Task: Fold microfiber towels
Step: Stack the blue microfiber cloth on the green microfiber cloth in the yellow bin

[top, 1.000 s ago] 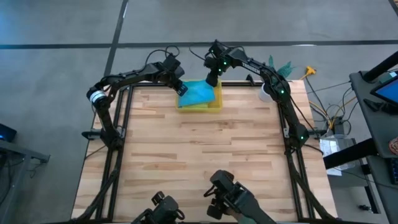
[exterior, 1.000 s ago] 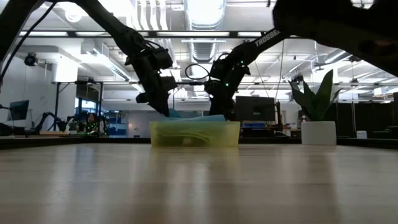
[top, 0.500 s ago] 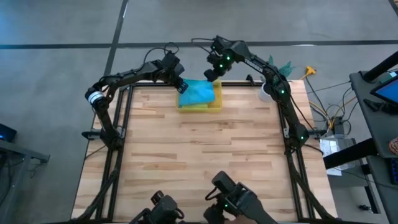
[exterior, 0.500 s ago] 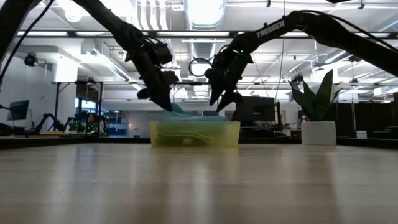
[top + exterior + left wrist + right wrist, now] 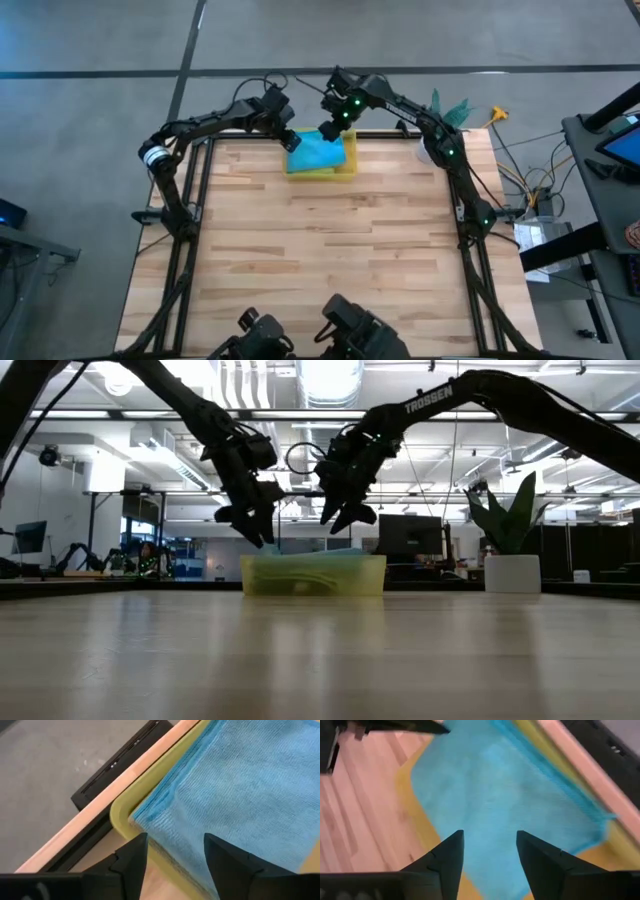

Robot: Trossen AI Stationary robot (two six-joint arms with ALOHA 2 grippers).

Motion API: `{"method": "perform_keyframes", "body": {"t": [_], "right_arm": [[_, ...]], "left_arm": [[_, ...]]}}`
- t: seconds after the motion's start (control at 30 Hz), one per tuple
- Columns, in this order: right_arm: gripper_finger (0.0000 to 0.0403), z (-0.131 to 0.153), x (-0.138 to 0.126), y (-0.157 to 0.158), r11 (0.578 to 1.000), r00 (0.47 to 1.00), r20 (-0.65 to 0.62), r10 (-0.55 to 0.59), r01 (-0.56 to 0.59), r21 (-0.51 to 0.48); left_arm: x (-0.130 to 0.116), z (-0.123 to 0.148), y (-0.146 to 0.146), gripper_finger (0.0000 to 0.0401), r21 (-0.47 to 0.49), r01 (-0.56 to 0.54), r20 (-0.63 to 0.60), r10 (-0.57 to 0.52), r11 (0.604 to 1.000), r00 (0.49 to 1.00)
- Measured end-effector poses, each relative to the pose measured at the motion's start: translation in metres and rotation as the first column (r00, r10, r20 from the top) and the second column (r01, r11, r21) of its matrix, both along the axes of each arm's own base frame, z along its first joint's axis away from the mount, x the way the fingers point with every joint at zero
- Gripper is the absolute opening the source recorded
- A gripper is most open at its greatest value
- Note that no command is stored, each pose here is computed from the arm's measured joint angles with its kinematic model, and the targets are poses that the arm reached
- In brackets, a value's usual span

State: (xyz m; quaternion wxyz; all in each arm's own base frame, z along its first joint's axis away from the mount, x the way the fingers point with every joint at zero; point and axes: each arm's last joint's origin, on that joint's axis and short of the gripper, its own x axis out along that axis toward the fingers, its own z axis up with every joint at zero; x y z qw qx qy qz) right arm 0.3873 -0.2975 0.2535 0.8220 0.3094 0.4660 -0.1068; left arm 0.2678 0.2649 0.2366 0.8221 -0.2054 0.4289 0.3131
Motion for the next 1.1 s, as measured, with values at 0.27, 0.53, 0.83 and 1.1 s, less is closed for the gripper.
{"method": "perform_keyframes", "body": {"t": [0.27, 0.53, 0.83, 1.1], "right_arm": [[0.015, -0.01, 0.007, 0.01, 0.993, 0.995, -0.1, 0.016, -0.027, -0.113], [0.0149, -0.047, 0.008, -0.002, 0.989, 0.988, -0.152, -0.027, 0.004, -0.147], [0.0148, -0.061, 0.018, -0.012, 0.968, 0.993, -0.101, -0.056, 0.029, -0.248], [0.0148, -0.077, 0.013, -0.007, 0.985, 0.978, -0.189, -0.083, 0.052, -0.164]], "left_arm": [[0.008, 0.02, -0.021, 0.0182, -0.101, 0.166, 0.24, -0.138, 0.981, 0.961], [0.014, -0.03, -0.03, 0.0182, -0.122, 0.137, 0.132, -0.121, 0.983, 0.984], [0.011, -0.036, -0.019, 0.0182, -0.049, 0.046, 0.064, -0.042, 0.998, 0.997], [0.015, -0.045, -0.022, 0.0182, -0.112, 0.065, 0.058, -0.059, 0.992, 0.997]]}}
